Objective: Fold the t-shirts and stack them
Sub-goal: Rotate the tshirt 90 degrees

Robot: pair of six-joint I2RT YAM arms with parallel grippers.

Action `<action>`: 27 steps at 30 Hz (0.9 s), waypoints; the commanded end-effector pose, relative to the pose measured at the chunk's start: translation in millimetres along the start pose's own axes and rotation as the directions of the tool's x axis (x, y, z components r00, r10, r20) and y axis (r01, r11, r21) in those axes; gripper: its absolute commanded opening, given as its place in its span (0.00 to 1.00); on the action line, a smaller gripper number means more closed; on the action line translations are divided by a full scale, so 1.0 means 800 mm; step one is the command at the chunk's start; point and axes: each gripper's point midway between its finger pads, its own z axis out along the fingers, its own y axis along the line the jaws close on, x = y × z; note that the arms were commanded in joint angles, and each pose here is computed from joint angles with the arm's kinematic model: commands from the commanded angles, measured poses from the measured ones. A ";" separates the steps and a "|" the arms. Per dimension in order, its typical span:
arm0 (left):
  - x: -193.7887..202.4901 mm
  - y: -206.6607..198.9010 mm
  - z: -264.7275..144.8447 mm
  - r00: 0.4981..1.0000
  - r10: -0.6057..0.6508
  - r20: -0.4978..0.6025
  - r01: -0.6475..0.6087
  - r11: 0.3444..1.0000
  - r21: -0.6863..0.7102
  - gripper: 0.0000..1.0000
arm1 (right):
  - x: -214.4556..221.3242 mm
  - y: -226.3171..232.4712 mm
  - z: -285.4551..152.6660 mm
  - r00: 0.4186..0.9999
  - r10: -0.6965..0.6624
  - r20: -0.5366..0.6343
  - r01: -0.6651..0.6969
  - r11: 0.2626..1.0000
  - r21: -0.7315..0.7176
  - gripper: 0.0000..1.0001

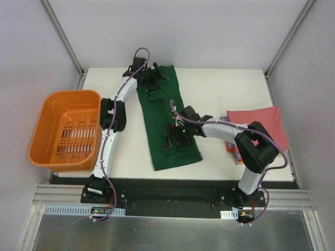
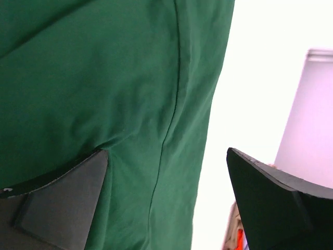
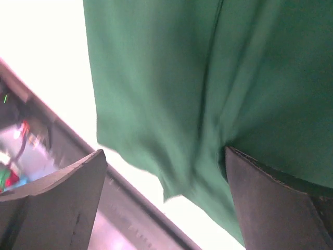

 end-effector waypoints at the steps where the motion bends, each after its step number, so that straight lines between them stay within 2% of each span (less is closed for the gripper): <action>1: -0.023 -0.034 0.045 0.989 -0.118 0.084 0.097 0.971 0.218 0.99 | 0.076 0.080 -0.016 0.979 -0.075 -0.189 0.036 0.979 -0.201 0.96; 4: -0.025 -0.067 0.047 0.990 -0.069 0.122 0.032 0.958 0.284 0.99 | 0.056 0.081 -0.041 0.984 -0.158 -0.079 0.147 0.979 -0.139 0.96; 7: -0.025 -0.075 0.040 0.986 -0.029 0.164 -0.013 0.967 0.253 0.99 | 0.046 0.086 -0.064 0.977 -0.214 0.001 0.212 0.968 -0.130 0.96; 13: -0.059 -0.082 0.005 0.959 0.030 0.281 -0.077 0.984 0.159 0.99 | 0.023 0.064 -0.093 0.961 -0.220 0.167 0.222 0.975 0.004 0.96; 15: -0.073 -0.100 -0.021 0.944 0.065 0.323 -0.116 0.983 0.141 0.99 | 0.016 0.062 -0.113 0.940 -0.237 0.245 0.236 0.971 0.034 0.96; 18: -0.088 -0.162 -0.081 0.911 0.140 0.389 -0.227 0.955 0.189 0.99 | 0.005 0.064 -0.146 0.906 -0.219 0.361 0.220 0.975 0.039 0.96; 21: -0.092 -0.239 -0.160 0.862 0.219 0.458 -0.364 0.895 0.257 0.99 | -0.005 0.061 -0.183 0.862 -0.149 0.485 0.154 0.988 0.029 0.96; 22: -0.088 -0.268 -0.199 0.843 0.243 0.480 -0.413 0.865 0.287 0.99 | -0.007 0.056 -0.196 0.846 -0.105 0.524 0.108 0.994 0.024 0.96; 25: -0.052 -0.306 -0.276 0.818 0.316 0.481 -0.505 0.795 0.336 0.99 | -0.002 0.026 -0.211 0.784 0.096 0.614 -0.109 0.994 -0.016 0.96; 27: -0.018 -0.315 -0.327 0.793 0.363 0.489 -0.553 0.765 0.330 0.99 | 0.000 0.033 -0.220 0.773 0.035 0.633 -0.014 0.999 -0.039 0.96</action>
